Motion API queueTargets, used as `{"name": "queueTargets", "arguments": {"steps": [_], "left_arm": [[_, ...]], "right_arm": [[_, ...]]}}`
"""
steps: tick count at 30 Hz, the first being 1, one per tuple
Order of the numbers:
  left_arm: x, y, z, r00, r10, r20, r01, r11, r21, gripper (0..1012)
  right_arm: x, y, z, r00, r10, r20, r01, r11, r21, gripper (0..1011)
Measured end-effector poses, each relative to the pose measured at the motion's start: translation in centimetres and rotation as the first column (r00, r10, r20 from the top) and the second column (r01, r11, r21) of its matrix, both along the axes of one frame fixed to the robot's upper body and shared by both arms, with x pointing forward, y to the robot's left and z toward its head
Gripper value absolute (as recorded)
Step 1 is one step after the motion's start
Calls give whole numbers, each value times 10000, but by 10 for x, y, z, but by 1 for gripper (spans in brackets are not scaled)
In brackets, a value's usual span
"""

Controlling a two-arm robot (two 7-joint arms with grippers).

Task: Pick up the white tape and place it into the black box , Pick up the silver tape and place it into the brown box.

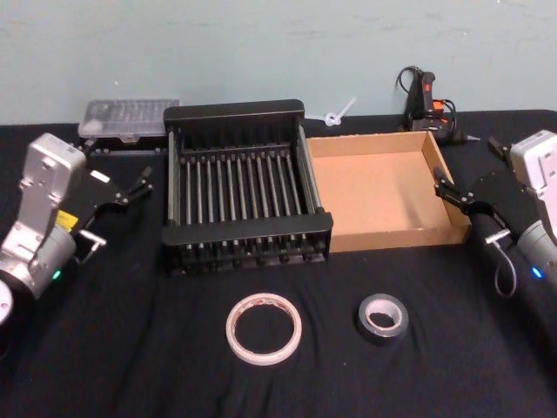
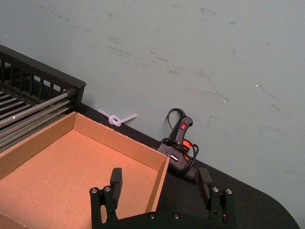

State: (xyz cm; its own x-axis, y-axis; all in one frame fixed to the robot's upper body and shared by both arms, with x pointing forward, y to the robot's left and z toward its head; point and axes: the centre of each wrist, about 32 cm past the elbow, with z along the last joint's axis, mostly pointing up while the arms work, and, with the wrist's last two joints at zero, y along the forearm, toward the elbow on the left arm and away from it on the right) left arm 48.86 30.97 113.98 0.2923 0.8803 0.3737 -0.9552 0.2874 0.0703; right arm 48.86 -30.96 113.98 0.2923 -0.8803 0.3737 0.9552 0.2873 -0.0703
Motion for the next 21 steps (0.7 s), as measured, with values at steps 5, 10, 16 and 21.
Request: {"name": "queueTargets", "arguments": {"steps": [5,10,16,21], "left_arm": [[0,0,0,10000,0,0,0,10000,0,1001],[0,0,0,10000,1,0,-1,10000,0,1001],[0,0,0,10000,1,0,-1,10000,0,1001],[0,0,0,10000,0,0,0,10000,0,1001]], "right_arm": [[0,0,0,10000,0,0,0,10000,0,1002],[0,0,0,10000,0,-1,0,10000,-1,1002],[0,0,0,10000,0,0,0,10000,0,1003],[0,0,0,10000,-1,0,1,10000,0,1002]]}}
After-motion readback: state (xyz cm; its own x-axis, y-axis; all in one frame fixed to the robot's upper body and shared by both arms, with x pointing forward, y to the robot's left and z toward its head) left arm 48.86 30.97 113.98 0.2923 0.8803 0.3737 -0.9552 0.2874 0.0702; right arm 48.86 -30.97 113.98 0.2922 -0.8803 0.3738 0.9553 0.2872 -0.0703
